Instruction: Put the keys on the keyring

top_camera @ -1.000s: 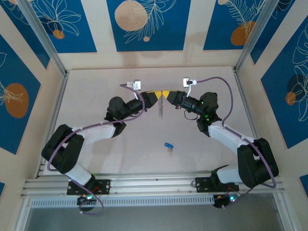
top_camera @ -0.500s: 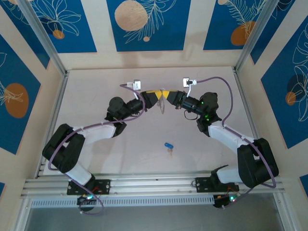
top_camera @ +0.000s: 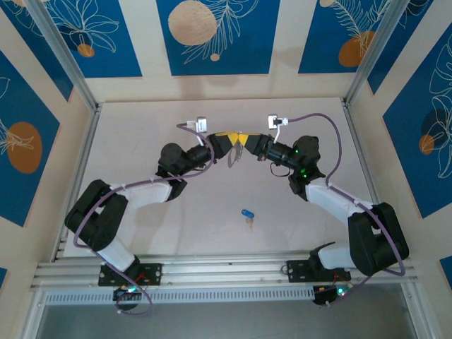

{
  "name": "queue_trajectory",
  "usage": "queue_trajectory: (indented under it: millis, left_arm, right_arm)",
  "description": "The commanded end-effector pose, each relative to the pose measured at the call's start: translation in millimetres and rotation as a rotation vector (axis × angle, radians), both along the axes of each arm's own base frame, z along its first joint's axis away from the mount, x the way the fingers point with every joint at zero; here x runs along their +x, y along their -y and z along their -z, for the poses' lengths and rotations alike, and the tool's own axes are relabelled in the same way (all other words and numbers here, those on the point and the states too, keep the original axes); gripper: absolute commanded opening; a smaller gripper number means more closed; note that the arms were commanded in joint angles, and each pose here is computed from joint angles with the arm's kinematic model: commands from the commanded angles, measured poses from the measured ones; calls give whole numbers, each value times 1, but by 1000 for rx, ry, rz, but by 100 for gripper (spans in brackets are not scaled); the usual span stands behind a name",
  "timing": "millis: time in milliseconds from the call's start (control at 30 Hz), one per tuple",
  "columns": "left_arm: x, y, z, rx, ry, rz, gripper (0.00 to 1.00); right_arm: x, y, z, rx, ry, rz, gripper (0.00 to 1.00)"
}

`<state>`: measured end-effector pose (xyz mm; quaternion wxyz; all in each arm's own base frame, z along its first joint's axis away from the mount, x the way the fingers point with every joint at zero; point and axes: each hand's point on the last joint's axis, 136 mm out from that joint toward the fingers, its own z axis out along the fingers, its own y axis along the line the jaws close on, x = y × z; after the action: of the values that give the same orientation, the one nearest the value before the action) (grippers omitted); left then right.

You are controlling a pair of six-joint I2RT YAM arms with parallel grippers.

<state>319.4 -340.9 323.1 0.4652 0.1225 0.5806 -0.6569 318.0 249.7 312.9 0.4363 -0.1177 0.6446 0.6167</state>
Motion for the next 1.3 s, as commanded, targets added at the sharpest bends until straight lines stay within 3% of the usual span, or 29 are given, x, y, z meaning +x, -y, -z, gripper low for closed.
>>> queue_trajectory:
  millis: [0,133,300,600,800,1267]
  left_arm:
    - [-12,3,-20,-51,70,38,8]
    - [-15,4,-18,-36,77,55,0]
    - [-24,7,-20,48,124,101,0]
    - [-45,11,-22,296,264,233,0]
    - [-50,13,-27,354,304,274,0]
    - [-51,13,-32,342,301,280,0]
  right_arm:
    - [-1,3,-6,8,27,9,0]
    - [-1,6,-6,4,28,6,0]
    - [-10,28,-11,-11,55,9,19]
    - [-45,39,-29,-93,159,-85,36]
    - [-56,33,-29,-117,177,-149,37]
    - [-49,23,-23,-112,161,-152,32]
